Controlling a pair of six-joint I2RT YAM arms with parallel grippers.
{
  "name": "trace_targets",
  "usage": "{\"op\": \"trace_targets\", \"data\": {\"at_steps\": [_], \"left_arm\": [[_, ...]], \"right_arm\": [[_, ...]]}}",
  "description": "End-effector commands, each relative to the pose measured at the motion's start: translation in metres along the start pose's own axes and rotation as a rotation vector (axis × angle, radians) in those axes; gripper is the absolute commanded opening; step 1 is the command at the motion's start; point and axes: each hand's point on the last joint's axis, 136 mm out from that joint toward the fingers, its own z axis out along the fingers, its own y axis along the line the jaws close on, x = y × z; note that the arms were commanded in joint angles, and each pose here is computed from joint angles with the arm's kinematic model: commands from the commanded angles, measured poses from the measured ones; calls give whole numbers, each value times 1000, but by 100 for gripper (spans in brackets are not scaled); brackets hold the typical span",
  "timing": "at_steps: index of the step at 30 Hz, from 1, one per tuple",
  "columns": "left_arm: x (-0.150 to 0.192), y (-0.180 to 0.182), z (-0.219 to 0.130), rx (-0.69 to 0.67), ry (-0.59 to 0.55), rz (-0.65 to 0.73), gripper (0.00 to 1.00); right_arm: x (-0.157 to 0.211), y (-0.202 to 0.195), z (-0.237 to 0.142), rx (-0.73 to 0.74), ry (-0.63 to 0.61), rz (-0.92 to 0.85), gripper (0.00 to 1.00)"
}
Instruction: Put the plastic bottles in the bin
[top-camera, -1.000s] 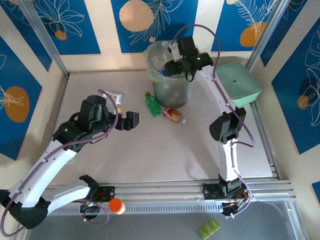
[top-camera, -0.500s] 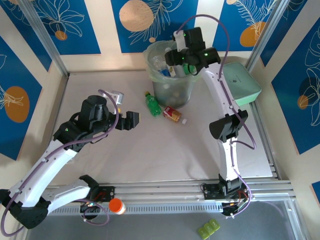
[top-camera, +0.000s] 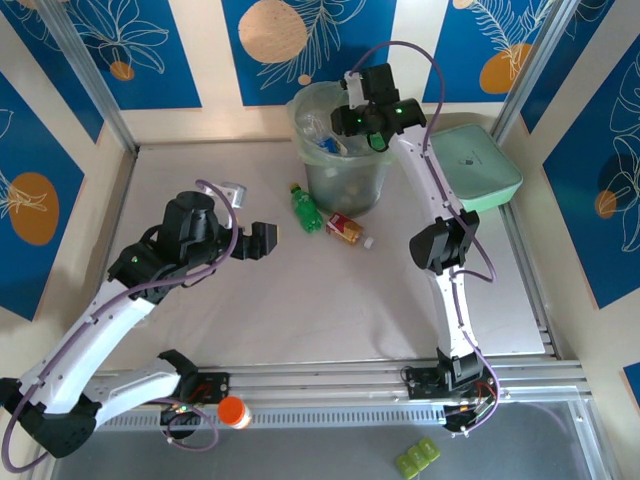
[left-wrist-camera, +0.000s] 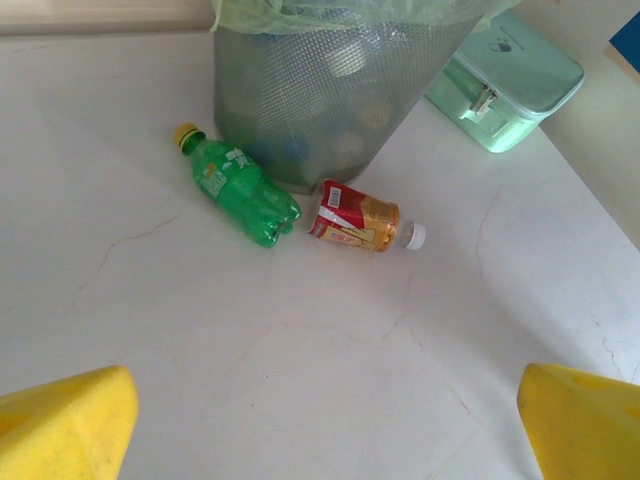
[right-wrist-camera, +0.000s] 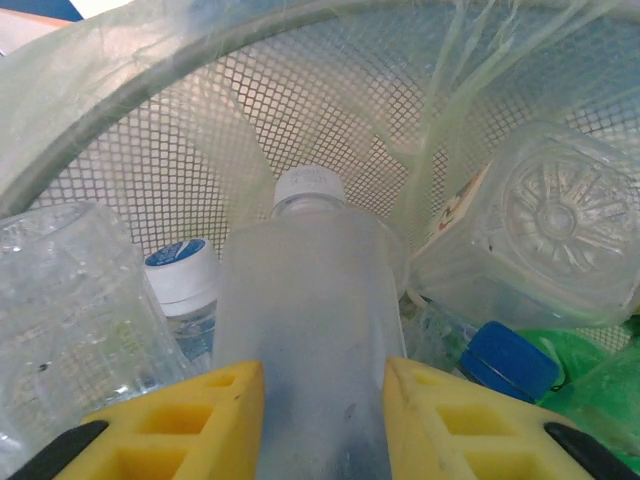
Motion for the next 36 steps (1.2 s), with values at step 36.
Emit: {"op": "trace_targets", "data": {"at_steps": [36], "left_arm": [[8, 7, -27, -9, -54, -89, 99]], "right_arm": [[218, 22, -132, -225, 21, 389, 48]]}}
